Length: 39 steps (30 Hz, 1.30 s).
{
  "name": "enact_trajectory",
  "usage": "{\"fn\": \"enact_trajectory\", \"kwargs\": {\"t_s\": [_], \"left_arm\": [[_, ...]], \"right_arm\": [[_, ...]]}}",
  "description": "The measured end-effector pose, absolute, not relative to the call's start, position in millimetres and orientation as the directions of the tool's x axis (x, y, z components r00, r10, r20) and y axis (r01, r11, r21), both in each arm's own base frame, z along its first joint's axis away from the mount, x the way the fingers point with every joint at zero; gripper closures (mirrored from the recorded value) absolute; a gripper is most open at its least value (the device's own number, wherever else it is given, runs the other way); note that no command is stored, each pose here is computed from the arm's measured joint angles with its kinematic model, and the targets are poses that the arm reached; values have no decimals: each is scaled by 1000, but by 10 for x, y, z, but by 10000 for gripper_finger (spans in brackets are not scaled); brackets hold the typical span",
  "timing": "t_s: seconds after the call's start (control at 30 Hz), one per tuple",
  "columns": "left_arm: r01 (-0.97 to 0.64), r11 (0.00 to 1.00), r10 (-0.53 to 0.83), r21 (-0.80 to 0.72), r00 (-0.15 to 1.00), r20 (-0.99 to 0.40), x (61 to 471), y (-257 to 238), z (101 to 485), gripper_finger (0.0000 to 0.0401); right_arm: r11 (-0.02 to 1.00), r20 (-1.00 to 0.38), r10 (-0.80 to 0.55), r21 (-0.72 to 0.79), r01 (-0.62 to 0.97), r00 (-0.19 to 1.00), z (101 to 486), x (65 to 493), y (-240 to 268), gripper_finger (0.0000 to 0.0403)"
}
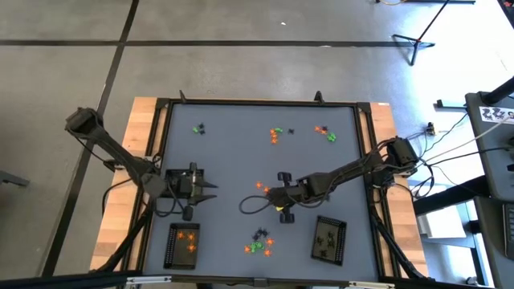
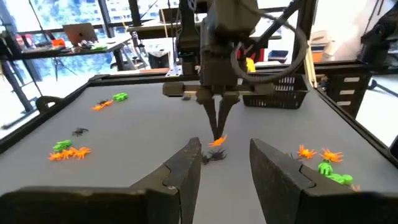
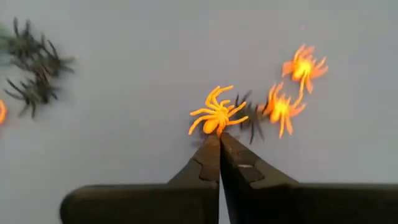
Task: Sort Halloween decoration
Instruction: Put the orange spider toy into the bottom left black bin
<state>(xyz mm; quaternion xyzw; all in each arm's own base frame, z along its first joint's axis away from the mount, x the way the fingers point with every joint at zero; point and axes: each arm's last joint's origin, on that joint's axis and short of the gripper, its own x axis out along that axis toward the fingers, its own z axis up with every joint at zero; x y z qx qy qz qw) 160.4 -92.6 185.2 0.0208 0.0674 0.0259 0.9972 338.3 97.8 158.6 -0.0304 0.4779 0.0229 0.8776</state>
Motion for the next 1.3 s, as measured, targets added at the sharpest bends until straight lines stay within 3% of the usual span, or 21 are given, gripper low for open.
{"fn": "enact_trajectory", "kwargs": {"t_s": [0.17,0.43,0.67,1.0,1.13,1.3], "left_arm": [[-15,993,28,119,994,-108,1780,-943,1763,272],[14,962,34,273,985,-168,2237,-1056,1688,272],[9,947,61,321,977,-206,2584,-1079,1617,253],[98,950,-23,296,969,-247,2815,-1076,1538,242],[73,949,9,307,967,-255,2811,-1068,1528,260],[73,946,13,314,964,-265,2809,-1065,1517,314]], "right_arm": [[994,-777,46,-28,-108,628,1788,3536,1018,401],[973,-634,225,112,-200,740,1983,3746,891,401],[955,-588,295,163,-246,753,2023,3791,832,400],[952,-583,304,170,-253,753,2026,3792,843,400],[953,-585,303,169,-252,753,2024,3792,841,400],[953,-581,304,169,-253,755,2027,3794,843,400]]}}
